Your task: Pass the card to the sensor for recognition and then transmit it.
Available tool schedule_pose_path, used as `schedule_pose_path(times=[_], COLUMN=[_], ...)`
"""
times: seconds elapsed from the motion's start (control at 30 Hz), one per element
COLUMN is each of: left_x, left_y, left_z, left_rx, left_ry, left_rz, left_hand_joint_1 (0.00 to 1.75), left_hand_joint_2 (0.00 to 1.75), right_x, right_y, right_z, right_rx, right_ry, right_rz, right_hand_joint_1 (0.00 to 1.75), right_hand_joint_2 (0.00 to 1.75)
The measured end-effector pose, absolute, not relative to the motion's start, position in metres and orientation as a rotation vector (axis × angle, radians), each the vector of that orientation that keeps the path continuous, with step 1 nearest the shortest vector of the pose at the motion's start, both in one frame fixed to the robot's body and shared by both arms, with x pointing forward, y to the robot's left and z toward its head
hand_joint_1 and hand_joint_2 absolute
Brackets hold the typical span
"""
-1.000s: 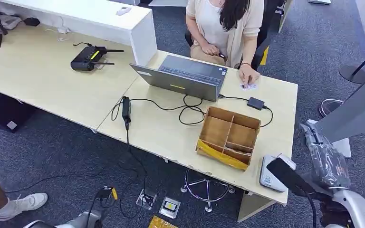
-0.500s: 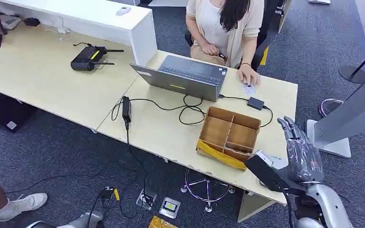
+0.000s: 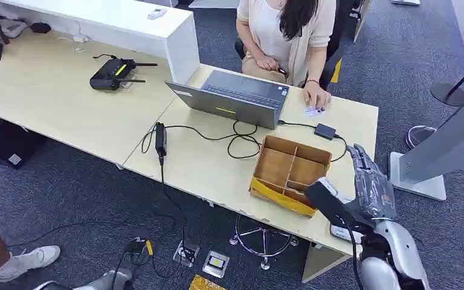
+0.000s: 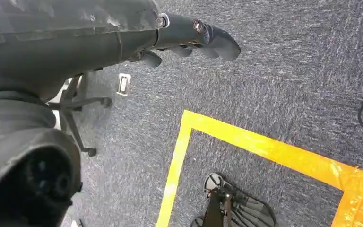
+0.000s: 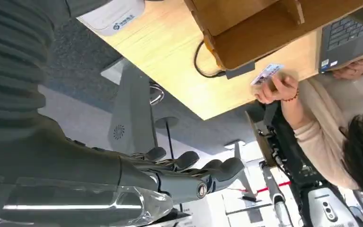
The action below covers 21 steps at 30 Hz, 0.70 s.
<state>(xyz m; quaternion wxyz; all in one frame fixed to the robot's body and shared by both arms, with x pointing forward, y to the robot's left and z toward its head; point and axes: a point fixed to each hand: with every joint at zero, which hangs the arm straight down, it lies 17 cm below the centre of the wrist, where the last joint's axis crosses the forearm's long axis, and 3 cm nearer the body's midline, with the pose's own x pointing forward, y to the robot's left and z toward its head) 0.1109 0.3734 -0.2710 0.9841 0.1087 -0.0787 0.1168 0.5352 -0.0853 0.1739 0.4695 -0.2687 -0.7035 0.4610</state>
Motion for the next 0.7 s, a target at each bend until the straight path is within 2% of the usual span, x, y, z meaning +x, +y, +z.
schedule_pose_path(times=[0.7], left_x=[0.113], left_y=[0.374], left_z=[-0.271], left_rx=[0.22], left_ry=[-0.159], left_rz=[0.239], left_hand_joint_1=[0.0], left_hand_joint_2=[0.0], right_x=[0.544], right_y=[-0.075], right_z=[0.128], right_rx=[-0.6], right_ry=[-1.635], right_rz=[1.148], right_hand_joint_1=[0.0], right_hand_joint_2=[1.75])
